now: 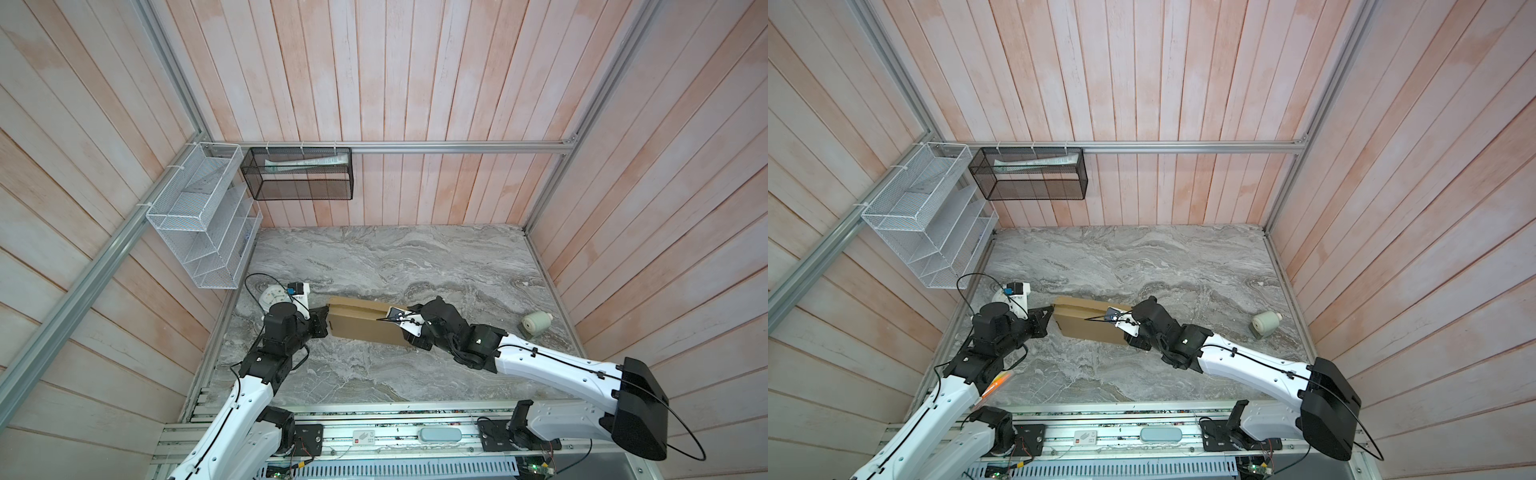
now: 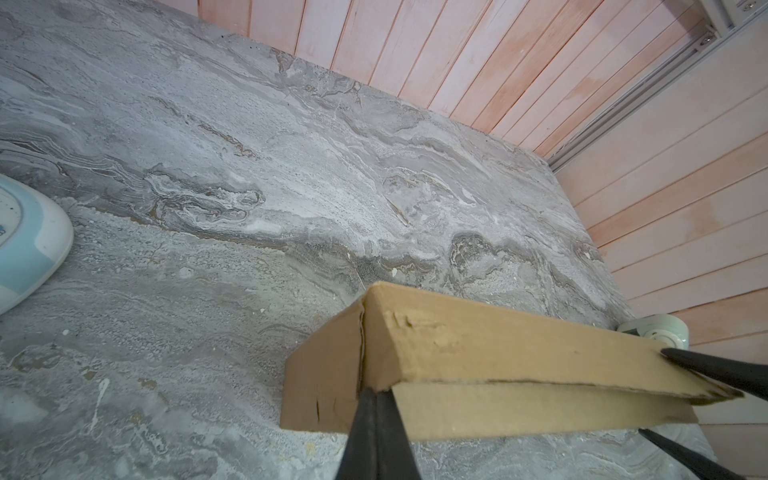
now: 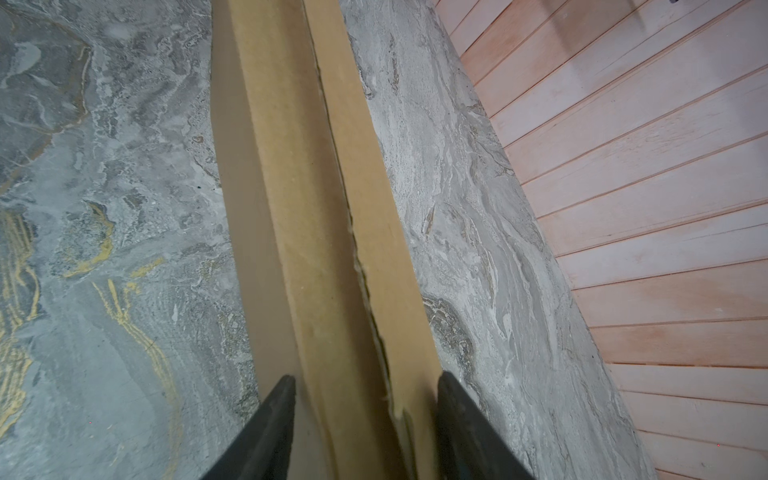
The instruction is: Fold the paper box
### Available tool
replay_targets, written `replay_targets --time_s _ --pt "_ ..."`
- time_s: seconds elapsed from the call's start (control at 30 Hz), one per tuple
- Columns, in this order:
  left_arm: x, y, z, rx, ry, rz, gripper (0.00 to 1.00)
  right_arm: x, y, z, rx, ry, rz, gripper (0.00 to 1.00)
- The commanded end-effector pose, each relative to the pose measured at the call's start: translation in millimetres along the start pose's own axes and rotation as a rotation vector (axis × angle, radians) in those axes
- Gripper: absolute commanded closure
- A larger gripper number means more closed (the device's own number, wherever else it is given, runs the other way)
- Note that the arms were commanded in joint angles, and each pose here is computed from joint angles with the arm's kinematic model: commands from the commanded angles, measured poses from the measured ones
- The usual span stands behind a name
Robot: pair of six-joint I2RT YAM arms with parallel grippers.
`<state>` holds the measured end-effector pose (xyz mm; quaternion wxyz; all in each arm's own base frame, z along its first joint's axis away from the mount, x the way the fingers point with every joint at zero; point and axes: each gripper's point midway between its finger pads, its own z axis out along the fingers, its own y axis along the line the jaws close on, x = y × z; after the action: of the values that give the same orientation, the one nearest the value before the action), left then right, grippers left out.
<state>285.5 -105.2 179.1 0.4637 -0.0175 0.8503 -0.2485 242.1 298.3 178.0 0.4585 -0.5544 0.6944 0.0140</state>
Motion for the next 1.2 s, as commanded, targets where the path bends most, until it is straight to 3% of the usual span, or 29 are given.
replay_targets --time_s 0.0,1.17 --pt "8 1 2 0.005 0.034 -0.010 0.94 11 4 8 -0.030 0.033 0.007 0.46" --pt "-14 -19 -16 0.058 -0.002 -0.010 0.66 1 -14 12 -0.039 0.001 0.049 0.54"
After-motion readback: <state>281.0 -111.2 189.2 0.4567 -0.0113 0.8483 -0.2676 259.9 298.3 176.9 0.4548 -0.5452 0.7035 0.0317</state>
